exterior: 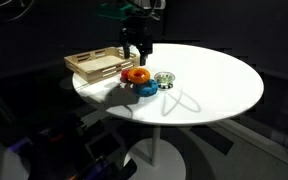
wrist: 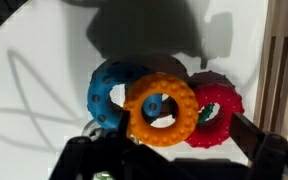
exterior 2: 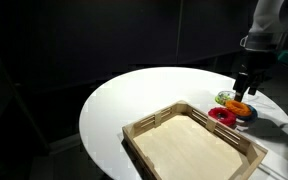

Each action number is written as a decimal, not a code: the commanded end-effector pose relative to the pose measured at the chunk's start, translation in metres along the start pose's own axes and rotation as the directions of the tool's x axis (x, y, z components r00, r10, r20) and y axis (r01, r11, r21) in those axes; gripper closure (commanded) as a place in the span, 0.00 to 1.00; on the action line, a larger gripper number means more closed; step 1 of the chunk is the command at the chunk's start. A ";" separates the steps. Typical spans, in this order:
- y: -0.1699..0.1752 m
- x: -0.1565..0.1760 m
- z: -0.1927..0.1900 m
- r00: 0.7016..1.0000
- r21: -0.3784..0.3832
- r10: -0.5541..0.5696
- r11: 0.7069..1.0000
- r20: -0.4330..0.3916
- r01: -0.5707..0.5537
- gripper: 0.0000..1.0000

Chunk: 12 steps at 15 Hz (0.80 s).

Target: Put the orange ring in the crate

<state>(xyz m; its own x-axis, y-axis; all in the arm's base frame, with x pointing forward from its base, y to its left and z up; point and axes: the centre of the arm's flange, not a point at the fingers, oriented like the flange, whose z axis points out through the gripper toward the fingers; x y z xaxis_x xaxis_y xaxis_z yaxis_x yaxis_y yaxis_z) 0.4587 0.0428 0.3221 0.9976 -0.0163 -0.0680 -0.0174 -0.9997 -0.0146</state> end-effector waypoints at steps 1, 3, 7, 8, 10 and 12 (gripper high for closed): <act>-0.008 0.012 0.020 1.000 0.010 -0.001 1.000 -0.022 0.001 0.00; -0.012 0.015 0.029 1.000 0.013 -0.003 1.000 -0.027 0.004 0.00; -0.019 0.021 0.045 1.000 0.016 -0.009 1.000 -0.023 0.009 0.04; -0.021 0.021 0.048 1.000 0.016 -0.010 1.000 -0.021 0.011 0.26; -0.023 0.023 0.051 1.000 0.018 -0.011 1.000 -0.019 0.012 0.30; -0.024 0.024 0.050 1.000 0.021 -0.012 1.000 -0.016 0.012 0.46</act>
<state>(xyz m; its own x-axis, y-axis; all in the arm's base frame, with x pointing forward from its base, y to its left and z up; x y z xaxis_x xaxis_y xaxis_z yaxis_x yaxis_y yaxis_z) 0.4715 0.0617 0.2685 0.9980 0.0149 -0.0608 0.0137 -0.9997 -0.0201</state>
